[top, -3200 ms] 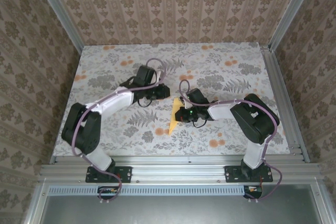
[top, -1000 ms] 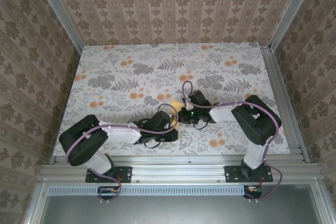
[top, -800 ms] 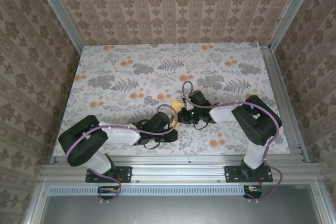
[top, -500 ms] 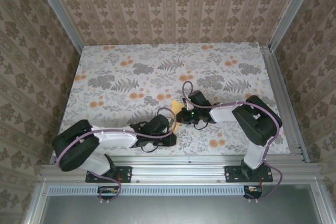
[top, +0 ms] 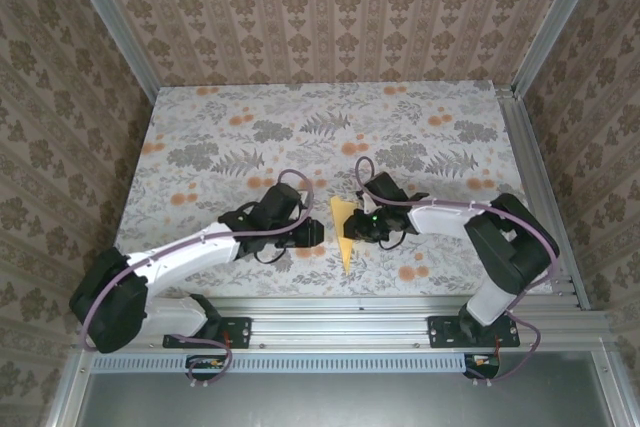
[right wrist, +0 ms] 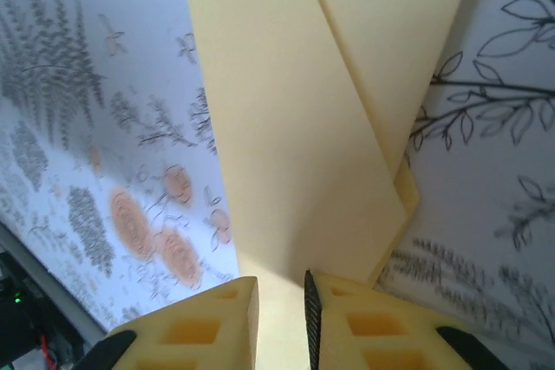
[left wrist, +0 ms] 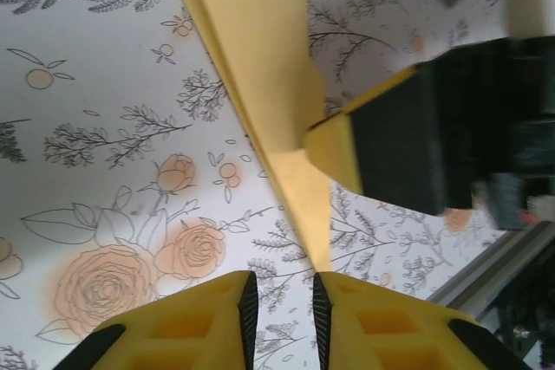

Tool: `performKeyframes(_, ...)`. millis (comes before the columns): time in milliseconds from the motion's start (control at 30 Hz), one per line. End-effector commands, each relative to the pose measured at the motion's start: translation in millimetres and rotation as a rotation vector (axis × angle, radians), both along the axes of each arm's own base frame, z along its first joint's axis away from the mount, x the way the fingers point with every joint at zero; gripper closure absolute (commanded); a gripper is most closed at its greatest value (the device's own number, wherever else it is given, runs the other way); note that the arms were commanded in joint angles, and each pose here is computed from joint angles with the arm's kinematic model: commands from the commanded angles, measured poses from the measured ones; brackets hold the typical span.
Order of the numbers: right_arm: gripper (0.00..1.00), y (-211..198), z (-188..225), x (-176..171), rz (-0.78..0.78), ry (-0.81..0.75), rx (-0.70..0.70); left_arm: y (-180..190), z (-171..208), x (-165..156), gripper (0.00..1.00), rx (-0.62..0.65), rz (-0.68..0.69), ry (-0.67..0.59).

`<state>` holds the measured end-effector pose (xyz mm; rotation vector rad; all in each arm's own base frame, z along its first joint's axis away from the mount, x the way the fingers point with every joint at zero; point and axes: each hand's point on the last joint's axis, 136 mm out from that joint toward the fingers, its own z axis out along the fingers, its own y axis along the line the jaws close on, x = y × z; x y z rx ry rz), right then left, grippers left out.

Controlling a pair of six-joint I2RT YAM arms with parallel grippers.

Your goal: Fold a paper plane with a square sheet of paper (pick it up from the middle)

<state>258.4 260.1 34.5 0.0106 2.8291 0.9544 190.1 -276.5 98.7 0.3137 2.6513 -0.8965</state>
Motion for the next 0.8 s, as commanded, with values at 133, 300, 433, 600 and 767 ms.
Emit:
performKeyframes(133,0.68,-33.4,31.9,0.3,-0.059,-0.048,-0.032,-11.6,-7.4,-4.2,0.55,0.065,-0.042,0.008)
performKeyframes(300,0.65,-54.0,29.8,-4.6,-0.101,-0.035,-0.017,-34.9,-14.5,-7.2,0.48,0.113,-0.049,-0.022)
performKeyframes(433,0.64,-54.7,36.6,-6.2,-0.101,-0.045,0.041,-47.2,-30.9,-2.8,0.48,0.15,-0.029,-0.01)
performKeyframes(600,0.63,-48.3,32.2,-7.1,-0.091,-0.034,0.091,-50.2,-48.5,5.3,0.5,0.205,-0.006,-0.008)
performKeyframes(767,0.62,-41.6,22.1,-6.6,-0.085,-0.005,0.122,-51.5,-58.8,9.2,0.59,0.23,-0.002,-0.001)
